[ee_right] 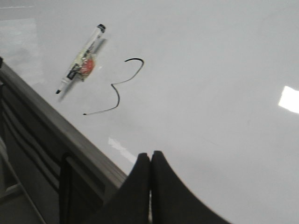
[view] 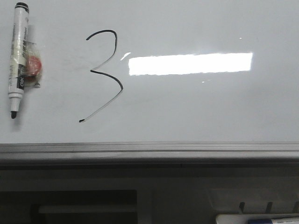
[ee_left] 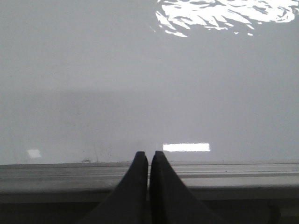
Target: Write number 3 on whiteboard
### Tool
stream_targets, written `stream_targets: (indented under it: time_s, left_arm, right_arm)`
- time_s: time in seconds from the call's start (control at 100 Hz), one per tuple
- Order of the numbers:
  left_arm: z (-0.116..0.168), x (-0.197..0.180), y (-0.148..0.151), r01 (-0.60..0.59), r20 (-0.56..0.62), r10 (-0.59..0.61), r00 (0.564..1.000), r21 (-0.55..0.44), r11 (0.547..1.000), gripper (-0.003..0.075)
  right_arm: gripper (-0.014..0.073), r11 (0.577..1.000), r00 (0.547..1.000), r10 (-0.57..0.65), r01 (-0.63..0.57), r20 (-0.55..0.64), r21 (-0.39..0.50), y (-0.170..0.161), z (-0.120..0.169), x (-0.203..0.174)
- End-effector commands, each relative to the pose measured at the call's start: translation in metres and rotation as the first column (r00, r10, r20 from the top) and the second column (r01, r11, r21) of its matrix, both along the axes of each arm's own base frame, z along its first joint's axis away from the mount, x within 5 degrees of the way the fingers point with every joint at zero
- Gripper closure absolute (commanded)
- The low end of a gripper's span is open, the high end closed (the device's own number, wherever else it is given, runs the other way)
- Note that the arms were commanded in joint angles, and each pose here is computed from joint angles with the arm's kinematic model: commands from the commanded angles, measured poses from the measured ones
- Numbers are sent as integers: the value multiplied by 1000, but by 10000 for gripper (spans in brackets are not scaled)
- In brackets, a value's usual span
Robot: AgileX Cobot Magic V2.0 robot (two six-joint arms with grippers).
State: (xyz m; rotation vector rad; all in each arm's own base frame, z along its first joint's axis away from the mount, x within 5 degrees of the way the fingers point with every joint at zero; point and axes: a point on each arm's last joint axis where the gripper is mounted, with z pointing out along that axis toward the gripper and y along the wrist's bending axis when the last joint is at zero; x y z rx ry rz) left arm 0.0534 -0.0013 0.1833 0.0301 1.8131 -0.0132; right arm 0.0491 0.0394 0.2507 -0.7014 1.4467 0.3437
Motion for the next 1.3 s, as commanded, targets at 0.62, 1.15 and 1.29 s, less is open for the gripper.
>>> stream_targets:
  time_s: [0.62,1.15,1.29]
  left_arm:
    - [2,0,0,-4,64,5,998,-17,1000,741]
    - [2,0,0,-4,64,5,998,-17,1000,741]
    - [2,0,0,-4,64,5,998,-17,1000,741]
  right_arm:
    - [656,700,692,-714,708,106,95,-46,-8,7]
    - [656,688,660,-711,724,-241,-45,-46,-78,4]
    - [656,688,666,-712,725,-223,-30,-46,-76,4]
